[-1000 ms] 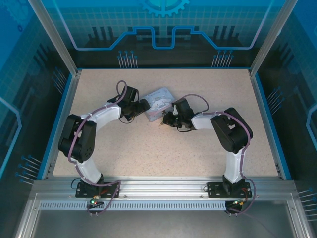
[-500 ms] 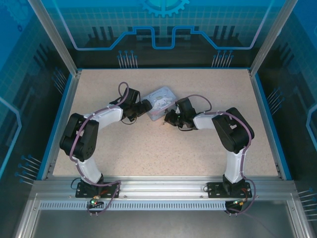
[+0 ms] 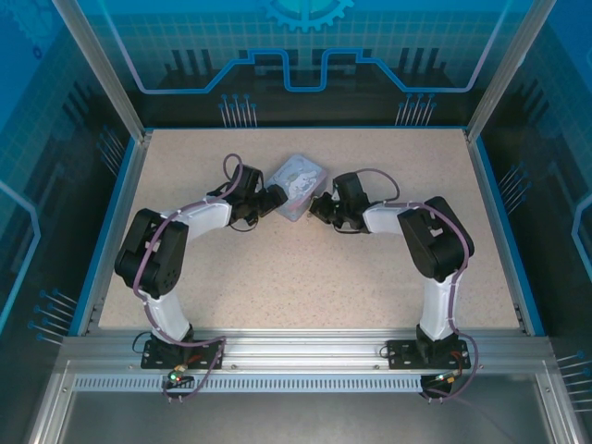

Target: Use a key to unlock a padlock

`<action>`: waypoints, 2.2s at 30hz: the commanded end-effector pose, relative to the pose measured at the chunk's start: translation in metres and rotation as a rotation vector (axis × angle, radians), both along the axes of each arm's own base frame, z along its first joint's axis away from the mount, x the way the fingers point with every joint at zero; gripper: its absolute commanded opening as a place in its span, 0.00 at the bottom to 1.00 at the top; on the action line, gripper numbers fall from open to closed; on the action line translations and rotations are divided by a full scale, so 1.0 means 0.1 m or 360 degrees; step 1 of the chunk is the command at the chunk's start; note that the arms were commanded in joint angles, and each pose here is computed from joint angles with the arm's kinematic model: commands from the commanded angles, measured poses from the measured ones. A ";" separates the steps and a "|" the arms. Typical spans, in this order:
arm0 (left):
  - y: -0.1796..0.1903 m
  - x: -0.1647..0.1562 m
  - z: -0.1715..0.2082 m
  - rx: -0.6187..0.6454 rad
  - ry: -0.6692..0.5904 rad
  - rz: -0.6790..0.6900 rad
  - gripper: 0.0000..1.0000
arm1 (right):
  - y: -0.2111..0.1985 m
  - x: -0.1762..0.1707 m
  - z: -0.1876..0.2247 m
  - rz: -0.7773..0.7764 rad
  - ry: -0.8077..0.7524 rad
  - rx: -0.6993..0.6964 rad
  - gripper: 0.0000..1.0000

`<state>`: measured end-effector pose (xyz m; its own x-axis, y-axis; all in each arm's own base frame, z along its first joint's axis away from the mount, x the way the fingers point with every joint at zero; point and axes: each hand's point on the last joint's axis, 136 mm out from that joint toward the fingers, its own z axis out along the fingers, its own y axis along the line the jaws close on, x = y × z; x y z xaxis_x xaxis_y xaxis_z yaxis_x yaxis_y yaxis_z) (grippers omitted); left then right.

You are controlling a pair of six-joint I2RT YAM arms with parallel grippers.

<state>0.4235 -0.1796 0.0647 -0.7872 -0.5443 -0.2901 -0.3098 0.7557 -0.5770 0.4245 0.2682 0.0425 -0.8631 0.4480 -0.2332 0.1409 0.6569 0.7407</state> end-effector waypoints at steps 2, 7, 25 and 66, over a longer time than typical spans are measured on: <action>0.03 -0.36 -0.49 0.0081 0.0288 -0.0028 0.83 | -0.05 0.20 0.13 -0.0037 -0.0071 0.0044 0.00; 0.02 -0.35 -0.50 0.0079 0.0297 -0.0028 0.82 | -0.25 0.25 0.05 -0.0062 -0.0031 -0.0011 0.00; 0.01 -0.28 -0.43 0.0092 0.0281 -0.0039 0.81 | -0.67 0.05 -0.14 0.0135 0.0155 -0.0253 0.00; 0.02 -0.20 -0.50 -0.0003 0.0253 -0.0022 0.81 | -0.59 0.01 -0.14 0.0265 0.0172 0.0261 0.00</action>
<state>0.4233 -0.2103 0.0629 -0.8378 -0.4958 -0.2288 -0.2505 0.7213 -0.6457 0.4314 0.2114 0.0401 -0.9452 0.2778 -0.1718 0.0213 0.5773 0.8163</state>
